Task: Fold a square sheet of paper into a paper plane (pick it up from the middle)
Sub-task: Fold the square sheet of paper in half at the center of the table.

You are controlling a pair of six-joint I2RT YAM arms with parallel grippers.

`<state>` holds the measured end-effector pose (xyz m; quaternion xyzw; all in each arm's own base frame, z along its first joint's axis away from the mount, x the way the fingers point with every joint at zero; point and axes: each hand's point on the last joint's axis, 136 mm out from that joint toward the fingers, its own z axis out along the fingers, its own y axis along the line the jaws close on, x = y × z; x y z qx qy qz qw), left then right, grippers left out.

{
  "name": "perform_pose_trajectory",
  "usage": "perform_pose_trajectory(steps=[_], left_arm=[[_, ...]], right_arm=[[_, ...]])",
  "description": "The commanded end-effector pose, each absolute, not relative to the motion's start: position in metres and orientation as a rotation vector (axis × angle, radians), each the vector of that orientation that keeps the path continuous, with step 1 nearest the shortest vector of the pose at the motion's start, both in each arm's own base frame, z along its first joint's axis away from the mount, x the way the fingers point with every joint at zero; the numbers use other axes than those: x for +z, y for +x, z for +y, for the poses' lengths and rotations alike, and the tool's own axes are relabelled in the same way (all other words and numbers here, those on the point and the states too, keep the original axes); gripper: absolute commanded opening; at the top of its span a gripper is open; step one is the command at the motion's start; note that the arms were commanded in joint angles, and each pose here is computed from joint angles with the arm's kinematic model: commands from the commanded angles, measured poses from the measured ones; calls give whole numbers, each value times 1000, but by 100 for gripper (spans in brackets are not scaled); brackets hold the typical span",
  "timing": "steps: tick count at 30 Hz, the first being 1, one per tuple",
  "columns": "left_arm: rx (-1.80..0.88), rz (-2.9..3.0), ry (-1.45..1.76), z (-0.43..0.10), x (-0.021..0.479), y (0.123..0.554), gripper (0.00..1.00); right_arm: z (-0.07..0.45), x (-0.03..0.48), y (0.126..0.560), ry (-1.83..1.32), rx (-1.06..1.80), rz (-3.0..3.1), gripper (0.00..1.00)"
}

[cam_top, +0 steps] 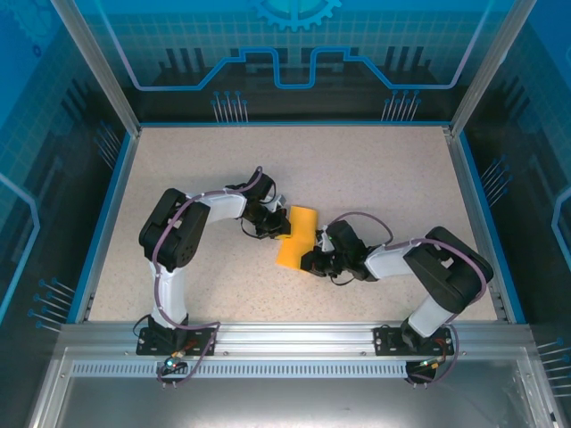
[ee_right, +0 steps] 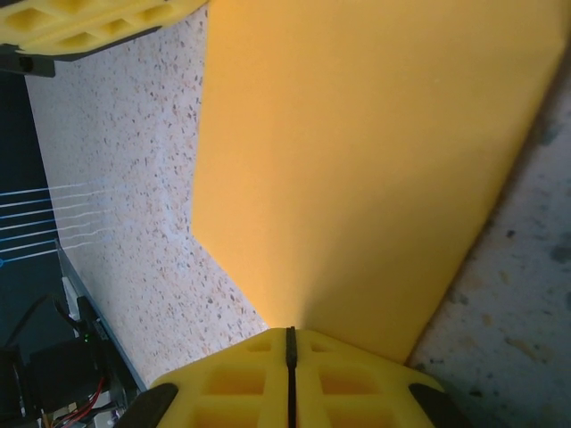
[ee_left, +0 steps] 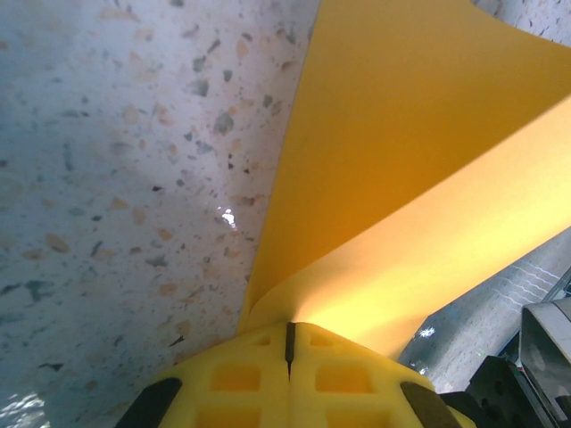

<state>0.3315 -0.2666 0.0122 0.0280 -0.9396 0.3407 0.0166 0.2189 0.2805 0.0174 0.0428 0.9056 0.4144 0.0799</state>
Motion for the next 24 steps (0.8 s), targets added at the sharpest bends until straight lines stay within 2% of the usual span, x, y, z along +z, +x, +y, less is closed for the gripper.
perform_pose_trajectory(steps=[1, 9, 12, 19, 24], left_arm=[[802, -2906, 122, -245, -30, 307, 0], [803, -2907, 119, -245, -30, 307, 0], [802, -2906, 120, -245, -30, 306, 0], [801, -2906, 113, -244, -29, 306, 0], [797, -2903, 118, -244, -31, 305, 0]], right_arm=[[288, 25, 215, 82, 1231, 2716, 8], [278, -10, 202, 131, 1112, 2859, 4], [277, -7, 204, 141, 1119, 2849, 3], [268, 53, 248, 146, 1192, 2648, 4], [256, 63, 285, 173, 1232, 2567, 5]])
